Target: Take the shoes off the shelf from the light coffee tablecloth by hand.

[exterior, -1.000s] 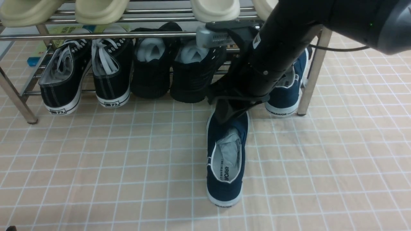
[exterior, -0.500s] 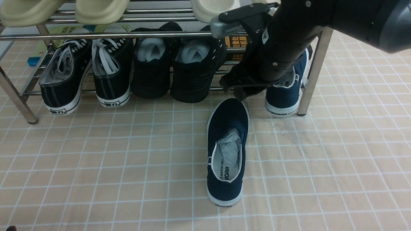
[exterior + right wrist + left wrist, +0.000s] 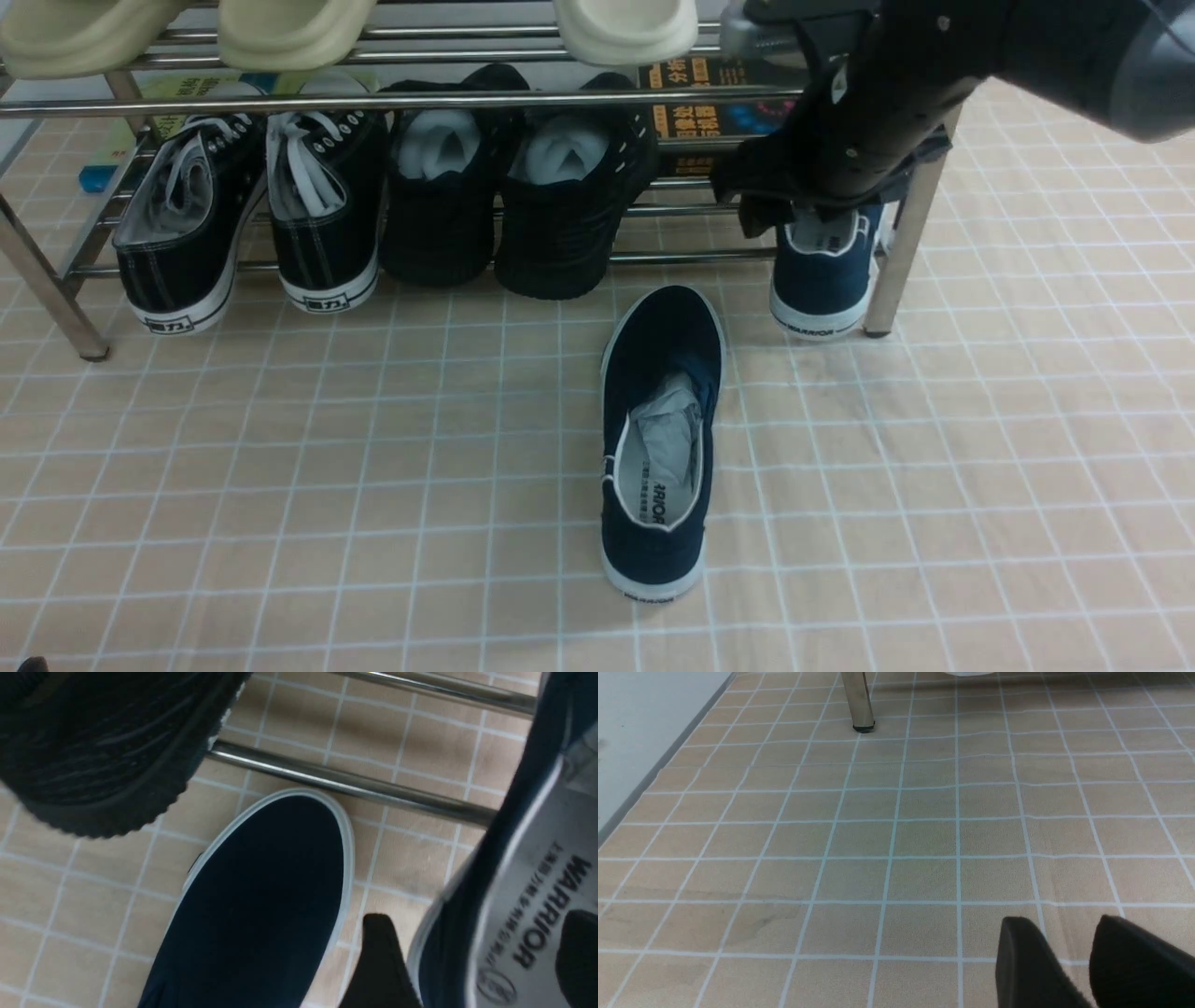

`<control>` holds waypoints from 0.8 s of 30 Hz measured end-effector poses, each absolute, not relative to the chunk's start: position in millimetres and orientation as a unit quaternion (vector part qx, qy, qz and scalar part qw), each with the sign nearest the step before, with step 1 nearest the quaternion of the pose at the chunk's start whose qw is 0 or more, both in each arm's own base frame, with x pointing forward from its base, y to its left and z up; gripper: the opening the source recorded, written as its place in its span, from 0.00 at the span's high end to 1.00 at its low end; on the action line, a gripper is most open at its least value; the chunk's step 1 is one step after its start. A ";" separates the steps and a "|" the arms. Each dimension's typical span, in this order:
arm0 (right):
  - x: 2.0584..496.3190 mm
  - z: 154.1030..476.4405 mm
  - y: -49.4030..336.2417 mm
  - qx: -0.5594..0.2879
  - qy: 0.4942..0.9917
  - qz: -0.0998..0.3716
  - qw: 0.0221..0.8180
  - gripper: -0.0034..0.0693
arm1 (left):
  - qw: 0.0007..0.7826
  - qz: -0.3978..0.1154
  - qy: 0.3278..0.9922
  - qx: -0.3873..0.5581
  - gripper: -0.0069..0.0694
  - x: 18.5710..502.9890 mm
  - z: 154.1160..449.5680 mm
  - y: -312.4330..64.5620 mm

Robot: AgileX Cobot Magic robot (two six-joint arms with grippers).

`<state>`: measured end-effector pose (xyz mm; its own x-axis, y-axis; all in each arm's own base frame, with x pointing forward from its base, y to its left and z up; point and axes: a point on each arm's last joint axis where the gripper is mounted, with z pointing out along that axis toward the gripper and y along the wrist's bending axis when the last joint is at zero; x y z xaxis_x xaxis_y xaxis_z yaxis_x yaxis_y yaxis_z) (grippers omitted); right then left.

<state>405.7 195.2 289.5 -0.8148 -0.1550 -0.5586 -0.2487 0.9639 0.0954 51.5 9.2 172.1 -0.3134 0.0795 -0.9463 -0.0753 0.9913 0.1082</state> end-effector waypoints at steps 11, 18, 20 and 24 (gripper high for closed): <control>423.9 247.6 202.6 -0.114 0.952 0.068 0.275 0.52 | 0.586 0.066 0.808 0.001 0.60 51.5 172.1 9.2; 409.4 261.2 194.2 -0.142 0.961 0.048 0.232 0.93 | 0.586 0.066 0.808 0.001 0.60 51.5 172.1 9.2; 396.2 276.6 190.9 -0.153 0.965 0.054 0.206 0.93 | 0.586 0.066 0.808 0.001 0.60 51.5 172.1 9.2; 360.6 314.9 182.9 -0.181 0.969 0.075 0.153 0.93 | 0.586 0.067 0.808 0.002 0.60 51.5 172.1 9.3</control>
<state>360.6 182.9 314.9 -0.8881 -0.3275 -0.3226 -0.3732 0.9234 0.0901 51.5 9.3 172.1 -0.3134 0.0807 -0.9462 -0.0754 0.9911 0.1095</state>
